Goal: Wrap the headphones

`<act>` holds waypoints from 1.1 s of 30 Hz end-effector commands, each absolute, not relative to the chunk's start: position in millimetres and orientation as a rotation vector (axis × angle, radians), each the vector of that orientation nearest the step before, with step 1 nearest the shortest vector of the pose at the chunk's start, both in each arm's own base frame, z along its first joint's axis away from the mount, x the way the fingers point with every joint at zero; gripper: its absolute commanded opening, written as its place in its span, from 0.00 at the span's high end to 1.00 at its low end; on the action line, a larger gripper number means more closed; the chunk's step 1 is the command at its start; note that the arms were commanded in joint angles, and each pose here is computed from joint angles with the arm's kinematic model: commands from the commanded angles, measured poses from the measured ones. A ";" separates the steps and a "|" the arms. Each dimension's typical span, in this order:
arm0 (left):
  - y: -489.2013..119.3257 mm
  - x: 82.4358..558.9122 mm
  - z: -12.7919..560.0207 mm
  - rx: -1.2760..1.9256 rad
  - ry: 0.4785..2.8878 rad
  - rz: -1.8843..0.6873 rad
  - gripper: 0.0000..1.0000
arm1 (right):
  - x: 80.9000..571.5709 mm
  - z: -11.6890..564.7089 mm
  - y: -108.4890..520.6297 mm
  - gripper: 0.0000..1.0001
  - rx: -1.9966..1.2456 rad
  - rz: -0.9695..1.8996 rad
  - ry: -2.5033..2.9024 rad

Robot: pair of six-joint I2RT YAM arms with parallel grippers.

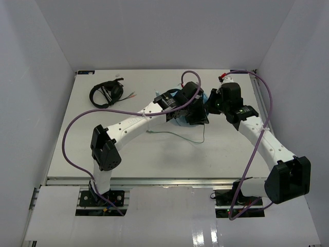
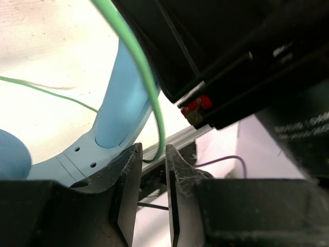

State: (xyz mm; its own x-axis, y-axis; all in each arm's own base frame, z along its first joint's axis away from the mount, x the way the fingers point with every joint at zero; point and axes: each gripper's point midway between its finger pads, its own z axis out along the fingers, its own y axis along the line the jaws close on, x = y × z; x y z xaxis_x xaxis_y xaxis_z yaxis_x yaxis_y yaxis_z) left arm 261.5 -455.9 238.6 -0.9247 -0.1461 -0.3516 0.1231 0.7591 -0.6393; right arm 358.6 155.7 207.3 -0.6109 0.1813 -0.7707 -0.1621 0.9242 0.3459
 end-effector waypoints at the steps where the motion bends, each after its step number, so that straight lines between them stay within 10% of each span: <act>1: -445.9 256.2 256.4 0.151 2.446 -0.856 0.62 | 370.7 258.1 168.2 0.92 0.052 0.637 2.038; 26: -401.6 154.8 231.5 0.660 1.771 -0.951 0.30 | 363.9 273.2 157.8 0.92 0.087 0.812 2.049; 33: -363.0 162.4 190.9 0.205 1.778 -1.104 0.22 | 358.6 279.7 157.6 0.92 0.065 0.858 2.043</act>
